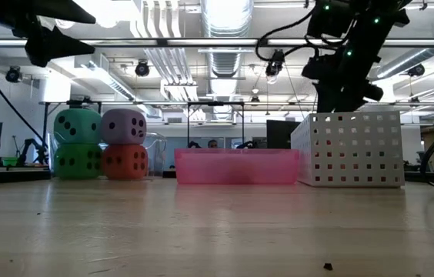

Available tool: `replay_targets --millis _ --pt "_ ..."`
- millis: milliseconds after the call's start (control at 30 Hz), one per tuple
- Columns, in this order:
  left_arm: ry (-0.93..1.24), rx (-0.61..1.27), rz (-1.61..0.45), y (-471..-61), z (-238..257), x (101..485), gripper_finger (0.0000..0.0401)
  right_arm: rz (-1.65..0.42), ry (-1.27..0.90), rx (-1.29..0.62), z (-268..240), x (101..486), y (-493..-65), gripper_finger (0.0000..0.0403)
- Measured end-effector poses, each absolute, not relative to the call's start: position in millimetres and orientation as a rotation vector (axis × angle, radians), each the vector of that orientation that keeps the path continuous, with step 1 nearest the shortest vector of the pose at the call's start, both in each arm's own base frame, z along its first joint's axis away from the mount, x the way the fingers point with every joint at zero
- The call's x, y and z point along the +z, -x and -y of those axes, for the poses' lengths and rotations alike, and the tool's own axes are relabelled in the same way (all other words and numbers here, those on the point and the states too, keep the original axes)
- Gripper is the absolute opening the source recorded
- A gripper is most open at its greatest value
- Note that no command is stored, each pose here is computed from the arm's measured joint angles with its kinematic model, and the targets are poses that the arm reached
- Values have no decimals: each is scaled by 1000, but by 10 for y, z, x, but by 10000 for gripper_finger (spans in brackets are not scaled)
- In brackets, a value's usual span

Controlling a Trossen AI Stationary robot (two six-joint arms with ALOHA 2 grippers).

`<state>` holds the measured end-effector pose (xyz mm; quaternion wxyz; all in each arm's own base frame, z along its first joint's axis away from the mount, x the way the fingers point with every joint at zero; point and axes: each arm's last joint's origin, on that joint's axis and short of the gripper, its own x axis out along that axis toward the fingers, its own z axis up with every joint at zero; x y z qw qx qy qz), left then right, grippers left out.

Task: Pick & Place Toys
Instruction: Return to Home Position

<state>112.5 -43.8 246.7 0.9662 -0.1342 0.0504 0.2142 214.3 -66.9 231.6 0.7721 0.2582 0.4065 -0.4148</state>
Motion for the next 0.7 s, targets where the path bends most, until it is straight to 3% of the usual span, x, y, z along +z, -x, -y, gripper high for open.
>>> replay_targets --millis 333,533,700 --pt "257 401 -144 -989 353 2439 349 -767 -541 -704 355 2632 -1969 204" --pt "241 407 -143 -948 317 2359 349 -625 -426 -571 -18 2815 -1849 111" --pt "234 385 -167 -924 284 2145 349 -419 -263 -302 -303 2823 -1858 22"
